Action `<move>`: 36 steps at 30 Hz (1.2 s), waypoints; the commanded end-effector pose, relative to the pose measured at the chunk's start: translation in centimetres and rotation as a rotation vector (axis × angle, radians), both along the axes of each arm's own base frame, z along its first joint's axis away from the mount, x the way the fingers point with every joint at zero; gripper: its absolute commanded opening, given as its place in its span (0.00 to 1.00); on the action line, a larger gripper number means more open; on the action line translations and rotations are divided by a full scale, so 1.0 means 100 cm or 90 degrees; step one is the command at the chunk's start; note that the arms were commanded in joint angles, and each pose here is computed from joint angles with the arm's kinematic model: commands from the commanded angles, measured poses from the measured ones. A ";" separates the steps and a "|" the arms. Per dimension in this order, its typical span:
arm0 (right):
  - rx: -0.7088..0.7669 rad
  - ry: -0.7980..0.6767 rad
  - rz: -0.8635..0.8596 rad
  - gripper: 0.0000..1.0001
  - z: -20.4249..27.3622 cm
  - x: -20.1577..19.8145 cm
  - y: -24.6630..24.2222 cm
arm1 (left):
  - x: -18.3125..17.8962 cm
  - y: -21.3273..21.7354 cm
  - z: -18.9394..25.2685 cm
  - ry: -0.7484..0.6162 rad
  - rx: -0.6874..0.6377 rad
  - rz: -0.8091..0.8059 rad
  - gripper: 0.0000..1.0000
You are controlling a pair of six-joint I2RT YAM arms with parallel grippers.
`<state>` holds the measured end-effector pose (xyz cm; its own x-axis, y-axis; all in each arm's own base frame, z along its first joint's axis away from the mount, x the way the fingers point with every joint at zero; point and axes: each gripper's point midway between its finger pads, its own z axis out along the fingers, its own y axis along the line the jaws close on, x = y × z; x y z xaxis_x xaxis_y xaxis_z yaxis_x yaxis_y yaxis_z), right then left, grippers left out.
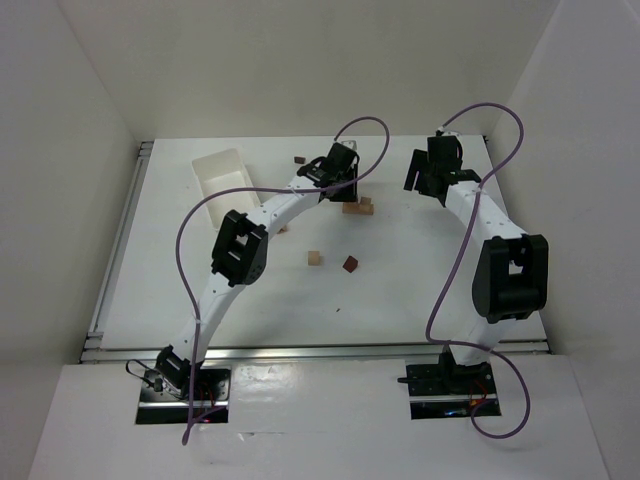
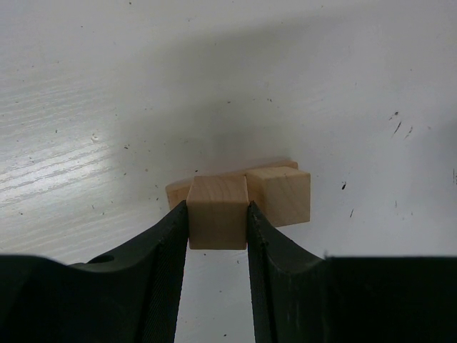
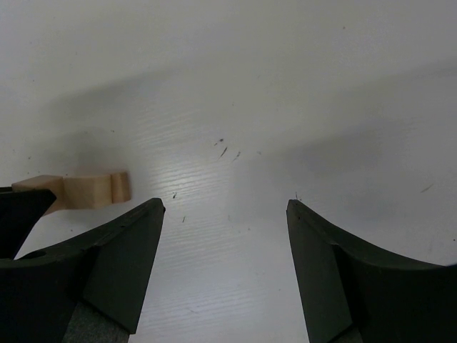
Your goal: Build the wood block tower
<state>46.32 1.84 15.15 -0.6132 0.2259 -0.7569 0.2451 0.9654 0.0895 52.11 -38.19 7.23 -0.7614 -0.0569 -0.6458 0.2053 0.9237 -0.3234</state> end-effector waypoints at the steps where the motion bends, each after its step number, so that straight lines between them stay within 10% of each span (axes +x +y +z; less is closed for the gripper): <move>1: 0.000 -0.003 -0.001 0.78 0.003 0.002 0.002 | 0.005 -0.003 0.007 -0.017 -0.010 0.004 0.18; 28: 0.000 -0.003 -0.001 0.78 0.003 0.002 0.002 | -0.009 -0.008 -0.007 0.012 -0.008 -0.017 0.27; 36: -0.001 0.003 -0.001 0.79 -0.001 0.003 0.002 | -0.009 -0.013 -0.001 -0.001 -0.012 -0.018 0.51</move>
